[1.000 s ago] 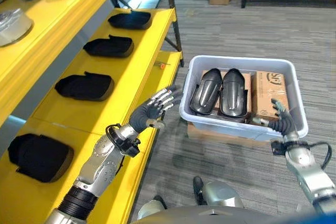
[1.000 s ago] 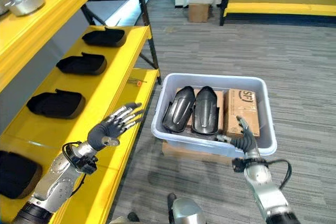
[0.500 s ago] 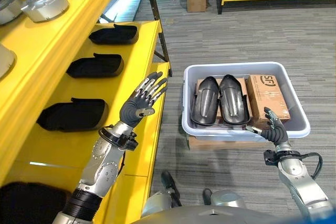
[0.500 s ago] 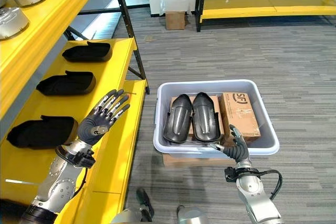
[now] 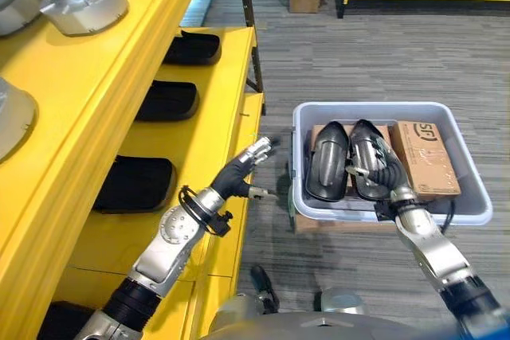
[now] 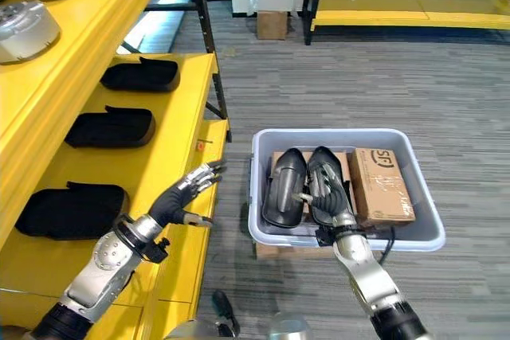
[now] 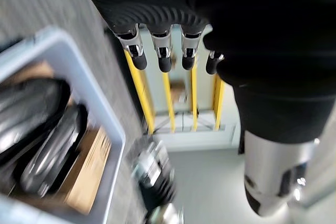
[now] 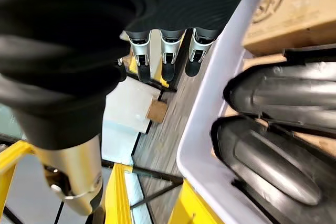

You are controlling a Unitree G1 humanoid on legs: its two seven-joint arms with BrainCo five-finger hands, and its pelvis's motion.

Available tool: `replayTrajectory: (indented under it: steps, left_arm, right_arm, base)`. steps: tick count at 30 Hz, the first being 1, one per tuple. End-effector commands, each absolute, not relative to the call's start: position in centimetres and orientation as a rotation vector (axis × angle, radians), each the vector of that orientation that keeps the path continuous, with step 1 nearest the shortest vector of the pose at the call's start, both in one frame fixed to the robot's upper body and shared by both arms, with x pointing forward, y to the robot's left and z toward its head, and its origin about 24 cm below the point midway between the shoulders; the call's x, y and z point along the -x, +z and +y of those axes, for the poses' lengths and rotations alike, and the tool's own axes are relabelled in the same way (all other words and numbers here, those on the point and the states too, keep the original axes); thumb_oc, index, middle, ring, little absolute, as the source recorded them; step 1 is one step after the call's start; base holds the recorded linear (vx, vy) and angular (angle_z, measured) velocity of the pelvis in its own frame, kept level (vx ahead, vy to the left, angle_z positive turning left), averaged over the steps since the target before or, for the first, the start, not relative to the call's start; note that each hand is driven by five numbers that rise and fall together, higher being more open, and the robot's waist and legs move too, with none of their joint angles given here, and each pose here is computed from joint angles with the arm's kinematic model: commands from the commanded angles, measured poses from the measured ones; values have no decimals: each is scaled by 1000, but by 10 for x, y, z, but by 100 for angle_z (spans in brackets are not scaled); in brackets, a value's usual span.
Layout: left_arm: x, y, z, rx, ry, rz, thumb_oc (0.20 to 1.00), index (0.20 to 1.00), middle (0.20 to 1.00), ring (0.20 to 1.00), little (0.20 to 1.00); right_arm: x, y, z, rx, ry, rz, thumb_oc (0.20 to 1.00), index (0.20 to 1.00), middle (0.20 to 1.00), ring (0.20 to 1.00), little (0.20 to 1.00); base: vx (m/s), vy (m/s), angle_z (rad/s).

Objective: Move parts from the plastic box to the shelf.

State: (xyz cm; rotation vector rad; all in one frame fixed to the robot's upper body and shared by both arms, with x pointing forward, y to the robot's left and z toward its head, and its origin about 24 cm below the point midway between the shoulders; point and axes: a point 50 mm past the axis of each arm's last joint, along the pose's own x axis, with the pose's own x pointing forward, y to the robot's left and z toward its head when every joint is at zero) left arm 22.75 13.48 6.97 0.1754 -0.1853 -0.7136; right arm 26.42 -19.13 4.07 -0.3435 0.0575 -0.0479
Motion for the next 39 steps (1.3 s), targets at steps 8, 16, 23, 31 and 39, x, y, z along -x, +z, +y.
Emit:
replayTrajectory:
  steps: [8, 16, 23, 31, 39]
  left_arm:
    - [-236, 99, 137, -181, -690, -327, 1000, 1000, 1000, 1000, 1000]
    - [-223, 88, 144, -90, -697, -271, 1000, 1000, 1000, 1000, 1000]
    - [-229, 99, 159, -52, -523, -340, 1000, 1000, 1000, 1000, 1000]
    - [-241, 120, 164, 42, -401, -417, 1000, 1000, 1000, 1000, 1000]
    - [-255, 158, 165, 139, -335, -575, 1000, 1000, 1000, 1000, 1000]
  right_arm:
    - [-262, 40, -189, 385, -38, 54, 1000, 1000, 1000, 1000, 1000]
    - [-262, 37, -199, 447, 3, 136, 1000, 1000, 1000, 1000, 1000]
    - [-272, 39, -201, 484, 36, 129, 1000, 1000, 1000, 1000, 1000]
    - [-307, 65, -187, 452, 17, 58, 1000, 1000, 1000, 1000, 1000]
    - [-345, 98, -177, 470, -112, 59, 1000, 1000, 1000, 1000, 1000]
  base:
    - [-45, -272, -3]
    - [-25, -347, 15]
    - [85, -112, -7]
    - [35, 8, 19]
    - [-97, 13, 23]
